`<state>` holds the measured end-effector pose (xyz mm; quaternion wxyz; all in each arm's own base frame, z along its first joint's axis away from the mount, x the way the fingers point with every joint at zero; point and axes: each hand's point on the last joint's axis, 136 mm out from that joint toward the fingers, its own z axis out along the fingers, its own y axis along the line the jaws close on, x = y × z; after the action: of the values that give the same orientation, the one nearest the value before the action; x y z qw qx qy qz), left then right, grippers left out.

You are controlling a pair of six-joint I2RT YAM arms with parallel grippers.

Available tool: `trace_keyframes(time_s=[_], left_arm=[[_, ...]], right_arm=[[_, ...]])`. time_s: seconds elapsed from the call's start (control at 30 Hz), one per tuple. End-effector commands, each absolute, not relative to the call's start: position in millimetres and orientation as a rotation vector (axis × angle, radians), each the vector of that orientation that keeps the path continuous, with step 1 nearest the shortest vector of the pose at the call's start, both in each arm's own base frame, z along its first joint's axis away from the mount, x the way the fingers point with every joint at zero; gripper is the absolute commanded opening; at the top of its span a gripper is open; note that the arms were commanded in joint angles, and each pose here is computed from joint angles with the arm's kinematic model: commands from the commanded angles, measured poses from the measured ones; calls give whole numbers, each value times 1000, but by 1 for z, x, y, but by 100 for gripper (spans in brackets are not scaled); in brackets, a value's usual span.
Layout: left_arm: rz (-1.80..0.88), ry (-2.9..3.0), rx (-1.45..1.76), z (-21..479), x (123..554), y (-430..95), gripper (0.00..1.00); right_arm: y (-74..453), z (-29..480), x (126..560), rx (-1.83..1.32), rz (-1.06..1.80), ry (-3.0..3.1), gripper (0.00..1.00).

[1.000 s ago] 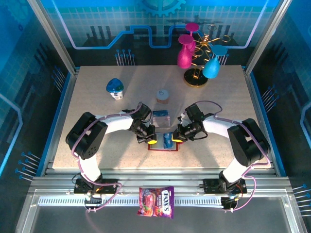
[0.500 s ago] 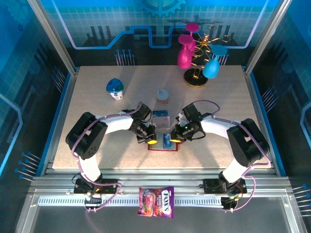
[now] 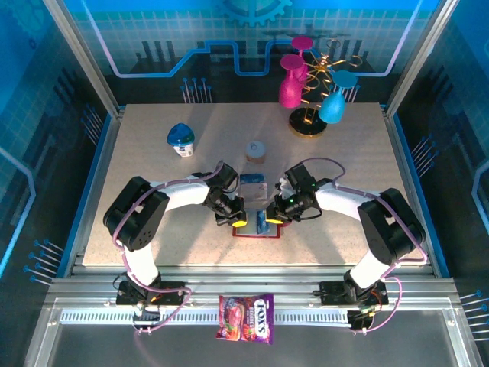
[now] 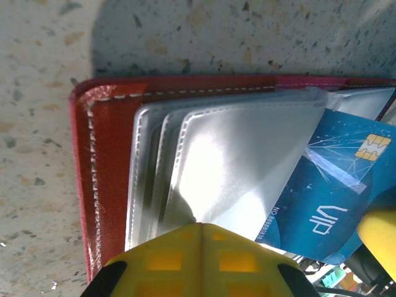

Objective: Take the credit cards out of the card holder

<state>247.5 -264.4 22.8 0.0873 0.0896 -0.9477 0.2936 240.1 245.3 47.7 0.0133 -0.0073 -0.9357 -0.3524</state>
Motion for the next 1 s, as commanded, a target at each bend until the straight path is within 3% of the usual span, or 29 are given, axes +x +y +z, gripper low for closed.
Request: trace_keyframes(time_s=[0.0, 0.57, 0.77, 0.97], left_arm=[[821, -2799, 261, 16, 238, -261, 0], [1047, -2923, 222, 79, 277, -277, 3], [1132, -2993, 286, 94, 294, -264, 7], [1183, -3073, 408, 105, 314, -240, 10]], right_arm=[[247, 52, 235, -19, -1101, -2911, 14], [237, 86, 244, 131, -1036, -3016, 6], [229, 105, 255, 398, -919, -3087, 2], [224, 122, 264, 913, -664, -3092, 2]])
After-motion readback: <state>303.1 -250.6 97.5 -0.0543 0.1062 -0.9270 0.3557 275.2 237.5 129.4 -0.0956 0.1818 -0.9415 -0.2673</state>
